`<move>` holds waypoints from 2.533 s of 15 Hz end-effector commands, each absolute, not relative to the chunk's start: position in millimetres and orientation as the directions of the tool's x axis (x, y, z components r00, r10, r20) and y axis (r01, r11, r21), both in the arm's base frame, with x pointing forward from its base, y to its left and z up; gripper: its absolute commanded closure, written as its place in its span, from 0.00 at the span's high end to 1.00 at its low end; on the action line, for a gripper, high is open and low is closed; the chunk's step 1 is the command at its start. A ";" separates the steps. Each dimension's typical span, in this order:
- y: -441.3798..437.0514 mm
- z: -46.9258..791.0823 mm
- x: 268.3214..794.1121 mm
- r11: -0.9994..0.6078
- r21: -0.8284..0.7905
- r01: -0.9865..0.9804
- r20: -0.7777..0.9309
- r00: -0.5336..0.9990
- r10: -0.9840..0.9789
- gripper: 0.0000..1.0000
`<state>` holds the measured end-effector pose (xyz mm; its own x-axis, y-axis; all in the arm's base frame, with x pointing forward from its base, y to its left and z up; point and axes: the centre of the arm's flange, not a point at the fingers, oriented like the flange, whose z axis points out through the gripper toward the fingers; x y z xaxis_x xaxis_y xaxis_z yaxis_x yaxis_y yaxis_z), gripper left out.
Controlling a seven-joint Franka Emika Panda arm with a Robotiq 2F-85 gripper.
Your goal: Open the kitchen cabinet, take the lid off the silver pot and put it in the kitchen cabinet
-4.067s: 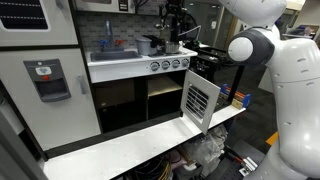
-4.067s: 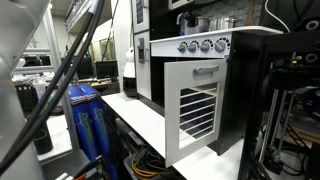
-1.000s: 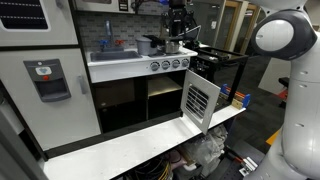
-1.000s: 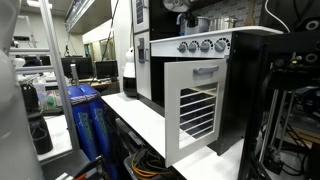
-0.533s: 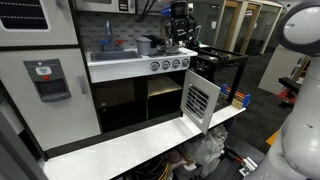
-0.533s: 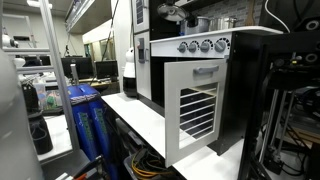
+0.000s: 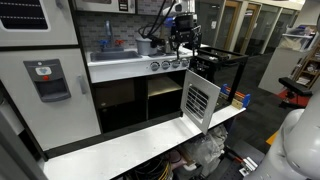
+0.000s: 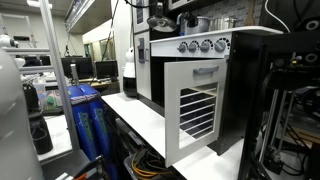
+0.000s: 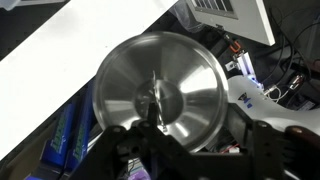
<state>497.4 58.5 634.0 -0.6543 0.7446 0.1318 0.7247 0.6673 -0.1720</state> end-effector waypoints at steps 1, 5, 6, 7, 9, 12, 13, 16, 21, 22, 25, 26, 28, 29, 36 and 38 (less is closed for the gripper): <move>59.7 598.0 453.8 0.663 -0.160 0.731 0.104 -0.656 0.748 0.44; 63.1 579.2 438.7 0.668 -0.167 0.725 0.093 -0.663 0.743 0.44; 62.7 573.4 436.4 0.665 -0.171 0.727 0.085 -0.662 0.745 0.44; 62.0 569.2 434.6 0.664 -0.173 0.727 0.080 -0.662 0.746 0.44; 60.1 560.2 432.8 0.665 -0.179 0.725 0.072 -0.664 0.744 0.44; 57.7 547.0 432.8 0.665 -0.193 0.721 0.052 -0.670 0.741 0.44; 56.9 541.7 433.7 0.666 -0.199 0.719 0.046 -0.672 0.739 0.44; 55.9 529.0 437.9 0.672 -0.213 0.709 0.021 -0.685 0.729 0.44; 65.6 527.1 439.4 0.702 -0.185 0.688 0.013 -0.713 0.701 0.44; 68.8 529.3 438.3 0.710 -0.176 0.681 0.016 -0.720 0.694 0.44; 76.4 531.6 431.9 0.731 -0.152 0.665 0.014 -0.738 0.675 0.44; 77.5 531.5 430.7 0.733 -0.147 0.664 0.016 -0.740 0.673 0.44; 79.8 531.5 427.4 0.737 -0.128 0.664 0.010 -0.742 0.670 0.44; 80.5 532.7 426.8 0.738 -0.117 0.665 0.010 -0.742 0.670 0.44; 81.9 538.5 431.6 0.722 -0.133 0.679 0.009 -0.727 0.686 0.69; 81.9 538.2 431.6 0.722 -0.133 0.679 0.009 -0.727 0.686 0.69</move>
<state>431.6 81.9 538.2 -0.7275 0.6861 0.0088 0.6792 0.7219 -0.1327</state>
